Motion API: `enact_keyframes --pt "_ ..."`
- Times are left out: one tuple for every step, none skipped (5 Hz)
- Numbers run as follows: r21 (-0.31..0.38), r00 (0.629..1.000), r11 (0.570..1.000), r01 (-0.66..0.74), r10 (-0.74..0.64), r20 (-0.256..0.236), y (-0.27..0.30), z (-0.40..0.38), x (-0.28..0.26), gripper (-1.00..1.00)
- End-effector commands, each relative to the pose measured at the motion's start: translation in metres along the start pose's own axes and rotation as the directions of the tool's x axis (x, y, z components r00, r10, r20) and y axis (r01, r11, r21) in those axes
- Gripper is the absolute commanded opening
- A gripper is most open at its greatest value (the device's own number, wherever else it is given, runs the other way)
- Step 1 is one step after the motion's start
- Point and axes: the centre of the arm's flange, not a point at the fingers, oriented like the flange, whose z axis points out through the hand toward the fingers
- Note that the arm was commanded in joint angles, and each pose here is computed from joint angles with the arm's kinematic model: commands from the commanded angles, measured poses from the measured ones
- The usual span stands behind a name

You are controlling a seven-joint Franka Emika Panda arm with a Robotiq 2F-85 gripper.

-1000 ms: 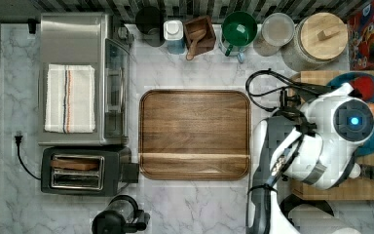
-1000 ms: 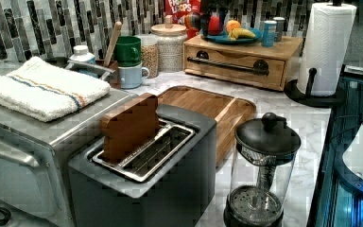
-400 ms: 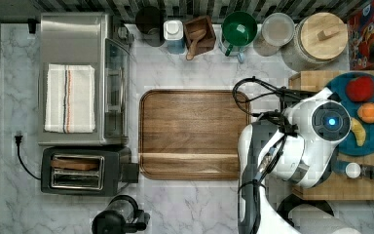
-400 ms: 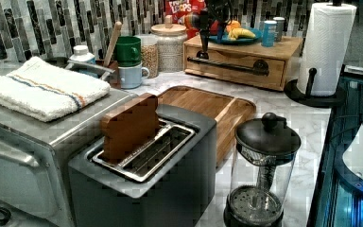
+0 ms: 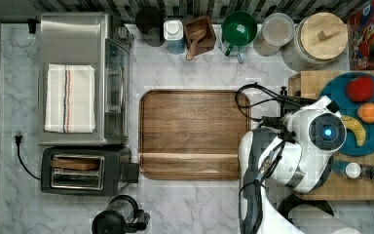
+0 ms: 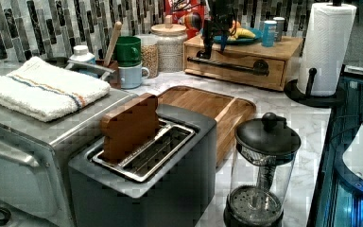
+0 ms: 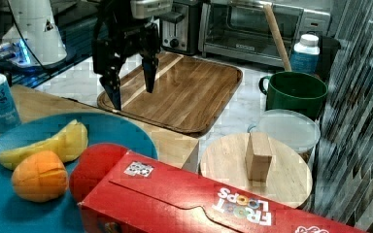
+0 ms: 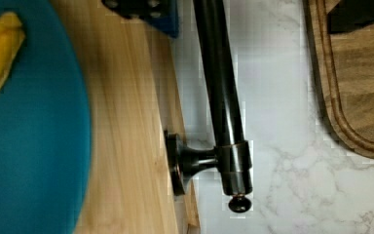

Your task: Open the drawer.

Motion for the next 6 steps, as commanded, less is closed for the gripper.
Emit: enact_keyframes --pt "-0.02 0.999 0.999 -0.03 0.031 0.013 -0.016 0.032 -0.015 1.0" --pt "-0.006 0.999 1.0 -0.019 0.019 0.034 -0.015 0.028 -0.015 1.0" --pt "0.001 0.998 0.999 -0.032 0.032 0.054 -0.034 0.019 -0.012 1.0" --pt "0.017 0.998 0.999 -0.046 0.045 0.031 -0.06 0.029 -0.009 1.0" --pt "0.059 1.0 0.998 -0.026 0.026 -0.004 -0.086 0.05 -0.01 1.0" --pt "0.072 0.999 0.997 -0.04 0.041 -0.009 -0.118 0.055 -0.018 1.0"
